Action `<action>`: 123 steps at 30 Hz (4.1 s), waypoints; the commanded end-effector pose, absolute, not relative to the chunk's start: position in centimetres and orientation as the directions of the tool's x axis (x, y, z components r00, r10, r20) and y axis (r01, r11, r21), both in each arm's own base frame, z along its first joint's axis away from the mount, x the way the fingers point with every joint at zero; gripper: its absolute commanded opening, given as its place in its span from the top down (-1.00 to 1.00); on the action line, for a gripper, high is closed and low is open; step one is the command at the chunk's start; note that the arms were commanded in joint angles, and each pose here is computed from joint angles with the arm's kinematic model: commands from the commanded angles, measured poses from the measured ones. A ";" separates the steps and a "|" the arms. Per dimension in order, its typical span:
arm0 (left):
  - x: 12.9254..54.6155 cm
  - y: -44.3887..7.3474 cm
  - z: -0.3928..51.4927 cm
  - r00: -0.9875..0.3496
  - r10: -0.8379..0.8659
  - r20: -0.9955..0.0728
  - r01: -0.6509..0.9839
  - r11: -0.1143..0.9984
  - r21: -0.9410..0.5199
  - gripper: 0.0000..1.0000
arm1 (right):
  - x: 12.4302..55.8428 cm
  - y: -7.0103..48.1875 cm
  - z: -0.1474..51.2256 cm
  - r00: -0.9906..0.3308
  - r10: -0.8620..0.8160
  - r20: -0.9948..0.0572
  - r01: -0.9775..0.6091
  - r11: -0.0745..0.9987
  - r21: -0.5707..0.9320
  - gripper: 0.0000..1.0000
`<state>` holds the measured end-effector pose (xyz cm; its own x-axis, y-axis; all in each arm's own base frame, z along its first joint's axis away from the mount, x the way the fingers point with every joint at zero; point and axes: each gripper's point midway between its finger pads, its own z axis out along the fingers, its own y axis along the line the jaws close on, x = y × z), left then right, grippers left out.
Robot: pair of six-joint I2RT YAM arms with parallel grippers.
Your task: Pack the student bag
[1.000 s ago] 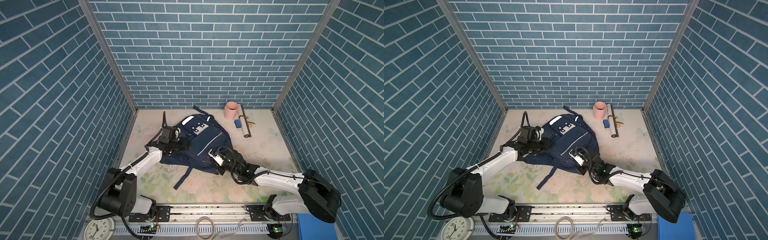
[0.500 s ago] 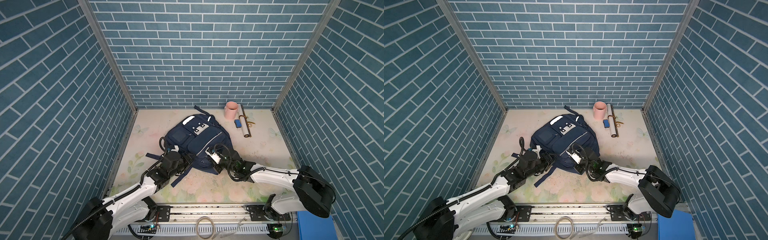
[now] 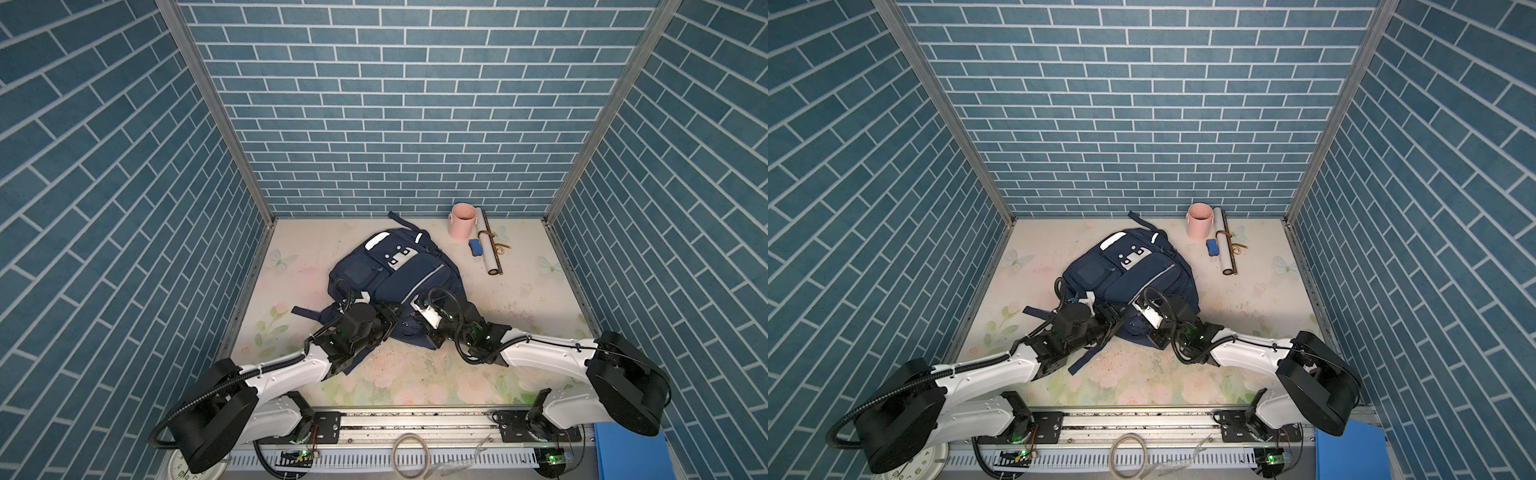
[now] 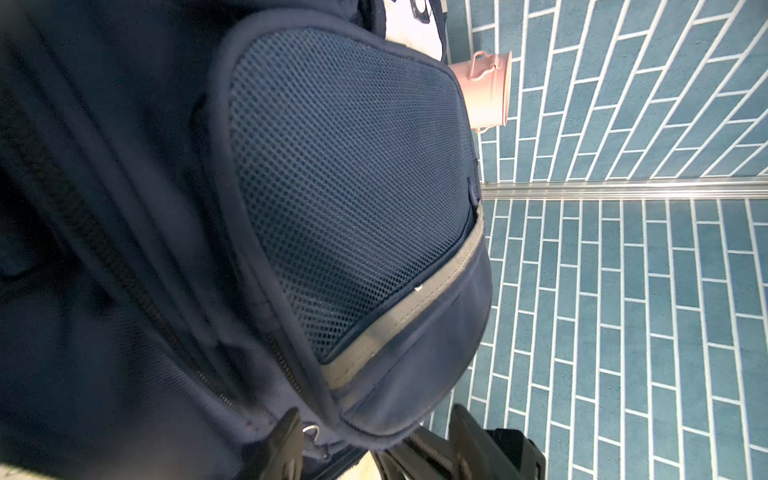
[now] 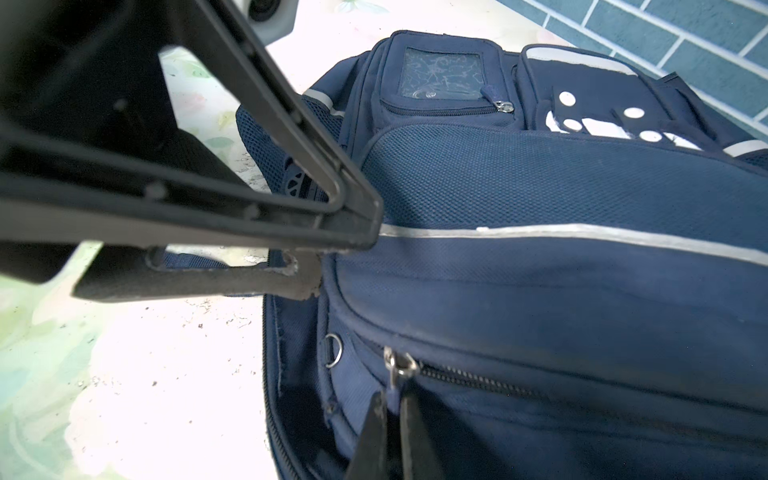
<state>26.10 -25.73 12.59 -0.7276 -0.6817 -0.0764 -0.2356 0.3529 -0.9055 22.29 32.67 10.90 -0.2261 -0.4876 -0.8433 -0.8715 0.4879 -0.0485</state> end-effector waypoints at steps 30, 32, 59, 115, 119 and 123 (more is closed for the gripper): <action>29.2 -18.0 13.6 -0.832 -0.487 -0.265 -0.101 0.602 -0.792 1.00 | 29.9 25.1 13.4 -0.344 -0.433 -0.833 -0.760 0.649 -0.023 1.00; 30.5 -16.8 13.9 -0.828 -0.479 -0.293 -0.095 0.634 -0.767 1.00 | 28.4 26.5 13.6 -0.324 -0.445 -0.835 -0.790 0.613 -0.020 1.00; 27.4 -23.3 16.8 -0.621 -0.776 -0.111 -0.243 0.325 -0.914 -0.21 | 21.8 33.9 13.6 -0.257 -0.417 -0.872 -0.897 0.439 0.054 1.00; 30.3 -2.5 18.9 -0.339 -0.144 -0.930 -0.148 0.984 -0.099 -0.74 | 32.7 -0.1 17.2 -0.255 -0.018 -0.967 0.170 0.983 -0.063 -0.76; 30.1 0.7 15.9 -0.284 -0.093 -0.954 -0.240 0.970 -0.023 -0.75 | 32.3 -2.8 15.0 -0.193 0.030 -0.981 0.257 0.966 -0.021 -0.78; 30.3 2.0 14.2 -0.208 -0.090 -0.974 -0.255 0.966 -0.034 -0.75 | 33.0 -3.1 13.9 -0.153 0.037 -0.988 0.213 0.977 0.004 -0.86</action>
<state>28.71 1.26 10.41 -0.4021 -0.1295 -0.9064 -0.2576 0.9660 -0.0237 31.04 -3.11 8.87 -0.3845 0.0070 -0.9231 0.2178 0.9724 -0.0834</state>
